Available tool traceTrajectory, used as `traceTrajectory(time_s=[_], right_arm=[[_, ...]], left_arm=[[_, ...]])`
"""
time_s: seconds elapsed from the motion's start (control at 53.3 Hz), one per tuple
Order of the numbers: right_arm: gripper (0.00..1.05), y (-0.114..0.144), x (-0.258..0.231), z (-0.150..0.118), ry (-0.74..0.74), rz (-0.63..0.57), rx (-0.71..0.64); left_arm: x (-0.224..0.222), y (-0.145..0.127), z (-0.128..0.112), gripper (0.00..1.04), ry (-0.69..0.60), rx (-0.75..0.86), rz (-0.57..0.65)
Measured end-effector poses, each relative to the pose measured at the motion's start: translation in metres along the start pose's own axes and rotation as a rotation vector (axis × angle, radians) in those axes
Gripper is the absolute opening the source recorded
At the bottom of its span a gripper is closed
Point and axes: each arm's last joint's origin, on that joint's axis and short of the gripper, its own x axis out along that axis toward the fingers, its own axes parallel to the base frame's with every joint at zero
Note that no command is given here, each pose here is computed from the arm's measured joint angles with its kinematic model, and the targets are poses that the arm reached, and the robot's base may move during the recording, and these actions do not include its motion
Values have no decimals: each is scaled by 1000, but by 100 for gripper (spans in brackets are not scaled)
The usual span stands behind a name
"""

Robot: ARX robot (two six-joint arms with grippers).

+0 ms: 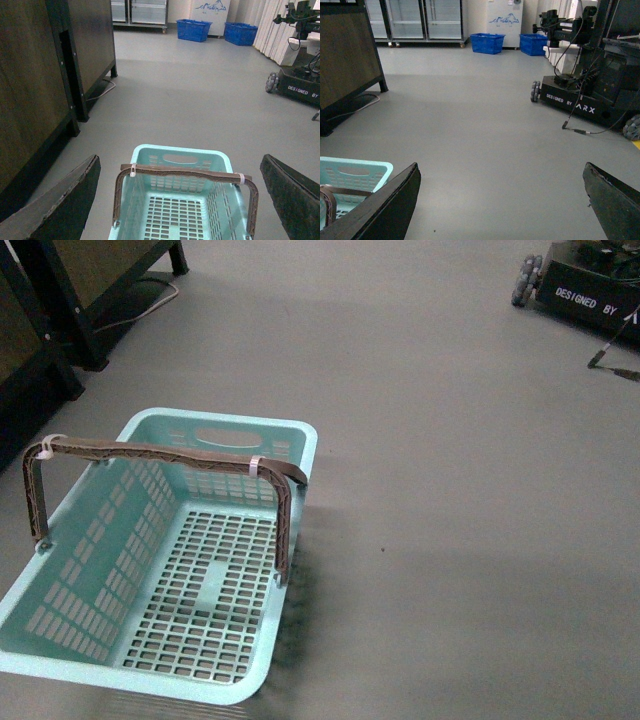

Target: Pick mango and avocado into basket

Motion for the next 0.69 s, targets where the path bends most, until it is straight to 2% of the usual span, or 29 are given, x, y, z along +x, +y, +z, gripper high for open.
traceTrajectory(time_s=[0.544, 0.6, 0.694], right_arm=[[97, 0, 0, 0, 0, 0, 0], [97, 0, 0, 0, 0, 0, 0], [97, 0, 0, 0, 0, 0, 0]], left_arm=[[0, 0, -1, 97, 9, -11, 15], [2, 1, -6, 97, 146, -120, 191], [14, 11, -10, 97, 305, -371, 284]])
